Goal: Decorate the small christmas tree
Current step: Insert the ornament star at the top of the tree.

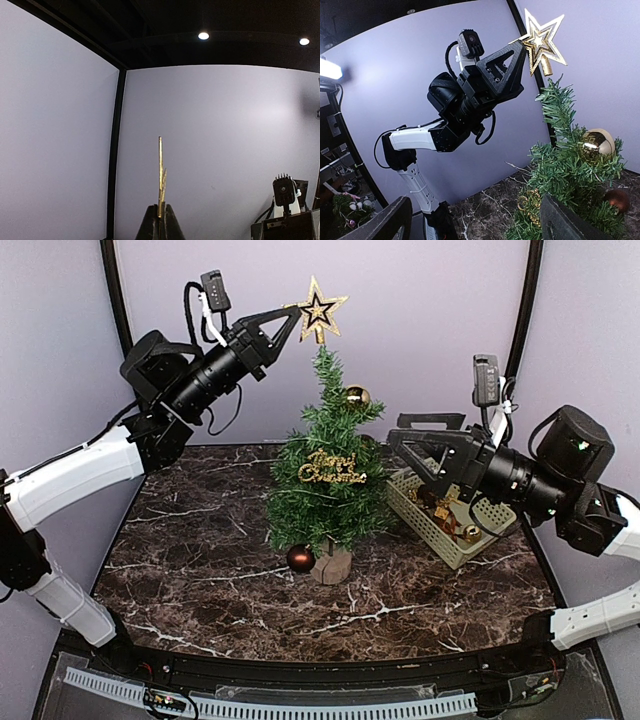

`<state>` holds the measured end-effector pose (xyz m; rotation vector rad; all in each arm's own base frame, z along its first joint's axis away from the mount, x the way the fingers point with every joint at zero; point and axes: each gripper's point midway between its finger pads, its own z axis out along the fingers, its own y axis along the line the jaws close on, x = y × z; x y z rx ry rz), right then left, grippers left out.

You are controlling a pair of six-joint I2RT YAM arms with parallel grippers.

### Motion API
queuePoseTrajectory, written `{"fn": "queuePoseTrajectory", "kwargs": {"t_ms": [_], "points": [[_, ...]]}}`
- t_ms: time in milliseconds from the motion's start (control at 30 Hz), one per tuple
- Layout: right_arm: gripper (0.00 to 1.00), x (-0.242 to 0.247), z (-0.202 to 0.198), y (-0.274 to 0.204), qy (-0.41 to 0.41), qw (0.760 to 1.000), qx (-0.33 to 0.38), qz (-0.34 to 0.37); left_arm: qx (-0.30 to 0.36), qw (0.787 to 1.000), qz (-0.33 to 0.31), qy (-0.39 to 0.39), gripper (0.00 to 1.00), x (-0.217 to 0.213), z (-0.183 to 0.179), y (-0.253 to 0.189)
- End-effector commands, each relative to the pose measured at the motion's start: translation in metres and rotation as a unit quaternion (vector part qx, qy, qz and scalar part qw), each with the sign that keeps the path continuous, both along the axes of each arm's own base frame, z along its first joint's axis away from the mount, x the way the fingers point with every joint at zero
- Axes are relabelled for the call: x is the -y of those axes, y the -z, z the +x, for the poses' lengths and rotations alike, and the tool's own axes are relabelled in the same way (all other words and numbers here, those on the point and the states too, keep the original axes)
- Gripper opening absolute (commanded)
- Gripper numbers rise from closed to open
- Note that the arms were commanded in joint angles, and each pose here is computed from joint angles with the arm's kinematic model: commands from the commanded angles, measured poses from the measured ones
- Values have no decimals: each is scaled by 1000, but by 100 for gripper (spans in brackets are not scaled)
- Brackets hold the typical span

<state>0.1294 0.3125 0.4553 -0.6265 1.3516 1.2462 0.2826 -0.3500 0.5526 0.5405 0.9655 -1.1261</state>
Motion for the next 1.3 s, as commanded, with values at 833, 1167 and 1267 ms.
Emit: {"fn": "queuePoseTrajectory", "kwargs": {"t_ms": [833, 1167, 1267], "points": [[90, 4, 1, -8, 3, 1000, 5, 21, 15, 1000, -8, 9, 0, -8, -11, 12], [90, 4, 1, -8, 3, 1000, 4, 22, 11, 1000, -5, 17, 0, -8, -13, 24], [90, 3, 1, -8, 3, 1000, 4, 22, 10, 1000, -1, 18, 0, -8, -14, 28]]}}
